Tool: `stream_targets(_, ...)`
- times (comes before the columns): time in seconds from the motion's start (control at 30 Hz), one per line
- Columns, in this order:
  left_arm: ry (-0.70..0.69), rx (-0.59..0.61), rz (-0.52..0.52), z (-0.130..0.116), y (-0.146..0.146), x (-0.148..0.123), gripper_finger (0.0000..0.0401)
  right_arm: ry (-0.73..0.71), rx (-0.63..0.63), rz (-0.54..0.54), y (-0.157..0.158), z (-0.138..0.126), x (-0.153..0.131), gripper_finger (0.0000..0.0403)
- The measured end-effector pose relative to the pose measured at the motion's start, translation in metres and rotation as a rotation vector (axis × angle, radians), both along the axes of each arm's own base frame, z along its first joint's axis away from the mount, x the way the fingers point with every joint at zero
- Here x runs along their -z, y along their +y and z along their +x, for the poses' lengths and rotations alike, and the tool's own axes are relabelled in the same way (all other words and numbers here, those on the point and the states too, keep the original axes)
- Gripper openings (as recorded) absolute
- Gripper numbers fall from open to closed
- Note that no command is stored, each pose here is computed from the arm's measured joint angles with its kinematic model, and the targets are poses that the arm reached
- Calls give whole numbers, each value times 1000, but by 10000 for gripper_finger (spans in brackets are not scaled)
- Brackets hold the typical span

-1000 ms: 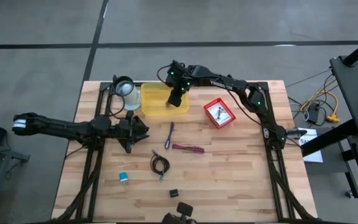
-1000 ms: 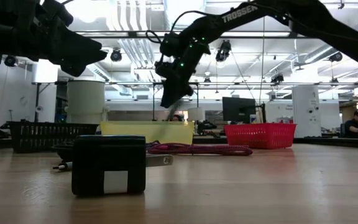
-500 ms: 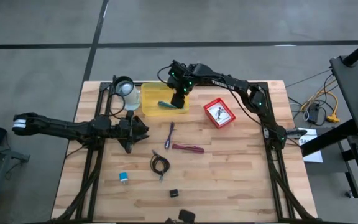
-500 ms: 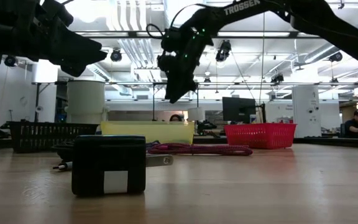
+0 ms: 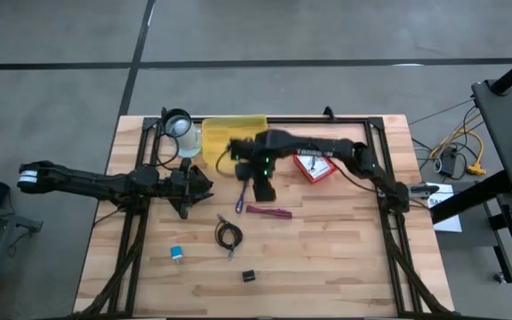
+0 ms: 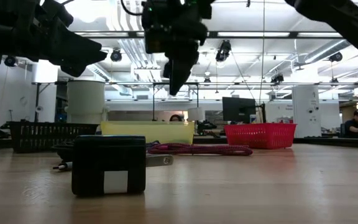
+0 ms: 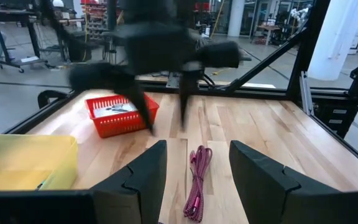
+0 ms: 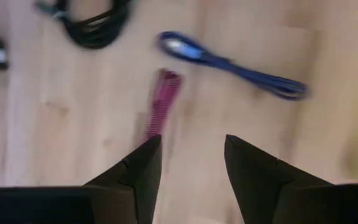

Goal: Pick and place items into bin
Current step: Put the pink charger cable into the yellow bin

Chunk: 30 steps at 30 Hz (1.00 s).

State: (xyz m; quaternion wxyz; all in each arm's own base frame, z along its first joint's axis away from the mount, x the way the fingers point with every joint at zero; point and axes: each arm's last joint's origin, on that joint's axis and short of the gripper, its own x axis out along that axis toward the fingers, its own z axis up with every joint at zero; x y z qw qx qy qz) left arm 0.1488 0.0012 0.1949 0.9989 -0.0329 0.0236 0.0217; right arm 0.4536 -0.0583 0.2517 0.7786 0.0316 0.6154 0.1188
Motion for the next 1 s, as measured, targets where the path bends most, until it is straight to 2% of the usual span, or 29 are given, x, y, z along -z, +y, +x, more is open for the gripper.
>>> stream_targets(0.13, 1, 0, 1, 0, 0, 0, 160, 43, -55, -49, 27, 1, 13, 162)
stream_targets(0.23, 1, 0, 1, 0, 0, 0, 160, 94, -56, -114, 36, -1, 32, 160)
stream_targets(0.5, 4, 0, 1, 0, 0, 1, 160, 123, -10, -97, 39, -5, 77, 164)
stream_targets(0.87, 4, 0, 1, 0, 0, 1, 160, 102, -40, -90, 59, -6, 95, 162)
stream_targets(1.0, 2, 0, 1, 0, 0, 1, 160, 108, -15, -90, 62, -7, 98, 161)
